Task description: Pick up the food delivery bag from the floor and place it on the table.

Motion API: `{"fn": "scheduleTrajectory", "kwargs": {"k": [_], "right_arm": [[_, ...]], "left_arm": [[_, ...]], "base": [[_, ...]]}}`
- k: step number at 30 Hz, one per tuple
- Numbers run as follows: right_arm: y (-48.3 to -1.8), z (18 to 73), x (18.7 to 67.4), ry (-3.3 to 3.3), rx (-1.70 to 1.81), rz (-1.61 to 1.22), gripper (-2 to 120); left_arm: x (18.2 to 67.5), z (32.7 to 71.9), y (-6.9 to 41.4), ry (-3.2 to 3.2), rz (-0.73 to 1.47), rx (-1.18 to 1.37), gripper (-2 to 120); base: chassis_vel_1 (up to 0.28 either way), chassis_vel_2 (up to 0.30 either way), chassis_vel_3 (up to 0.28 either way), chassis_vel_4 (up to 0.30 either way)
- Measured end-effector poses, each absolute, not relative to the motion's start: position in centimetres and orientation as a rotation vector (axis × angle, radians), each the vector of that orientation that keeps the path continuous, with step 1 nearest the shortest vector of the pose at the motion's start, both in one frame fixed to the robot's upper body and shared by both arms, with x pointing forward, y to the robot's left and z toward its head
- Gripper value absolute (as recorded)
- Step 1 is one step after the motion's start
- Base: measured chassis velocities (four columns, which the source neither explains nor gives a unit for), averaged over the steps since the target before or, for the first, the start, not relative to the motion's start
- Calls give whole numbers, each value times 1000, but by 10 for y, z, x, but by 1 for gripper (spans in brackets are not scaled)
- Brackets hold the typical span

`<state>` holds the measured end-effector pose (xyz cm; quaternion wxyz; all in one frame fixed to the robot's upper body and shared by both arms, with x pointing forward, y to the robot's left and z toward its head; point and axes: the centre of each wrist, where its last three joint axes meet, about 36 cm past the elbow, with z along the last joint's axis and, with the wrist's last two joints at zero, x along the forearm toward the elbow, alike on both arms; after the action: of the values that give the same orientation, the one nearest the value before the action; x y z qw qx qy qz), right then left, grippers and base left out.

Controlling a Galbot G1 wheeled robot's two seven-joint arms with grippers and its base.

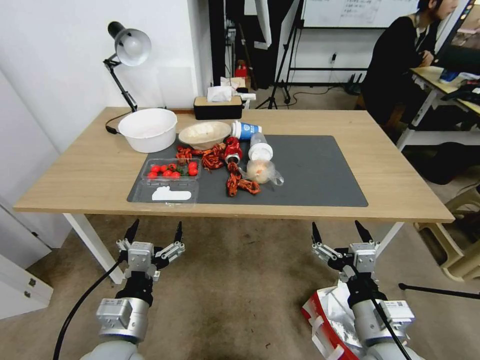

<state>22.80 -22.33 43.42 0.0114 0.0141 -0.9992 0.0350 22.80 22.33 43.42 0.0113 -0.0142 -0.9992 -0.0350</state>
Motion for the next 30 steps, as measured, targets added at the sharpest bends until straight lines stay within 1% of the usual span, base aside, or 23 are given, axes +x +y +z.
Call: {"fn": "scheduleTrajectory", "kwargs": {"k": [19, 23, 24, 26, 28, 29, 30], "right_arm": [[-224, 435, 229, -3114, 38, 106, 100], [-236, 450, 234, -3107, -29, 85, 100], [-243, 461, 237, -3102, -68, 70, 100], [-260, 487, 242, -3096, -159, 32, 100], [-262, 489, 243, -3098, -165, 28, 100], [-265, 491, 243, -3097, -170, 17, 100], [-265, 492, 244, -3098, -172, 16, 100]], "left_arm": [[228, 434, 223, -3117, -109, -44, 100], [229, 434, 223, -3116, -102, -45, 100], [230, 435, 222, -3116, -91, -45, 100], [240, 444, 215, -3109, 50, -43, 100], [243, 446, 213, -3107, 86, -44, 100], [252, 454, 207, -3101, 202, -59, 100], [254, 453, 206, -3103, 218, -56, 100]], "base": [[0, 0, 0, 0], [0, 0, 0, 0], [0, 0, 0, 0], [0, 0, 0, 0], [0, 0, 0, 0], [0, 0, 0, 0], [0, 0, 0, 0]]}}
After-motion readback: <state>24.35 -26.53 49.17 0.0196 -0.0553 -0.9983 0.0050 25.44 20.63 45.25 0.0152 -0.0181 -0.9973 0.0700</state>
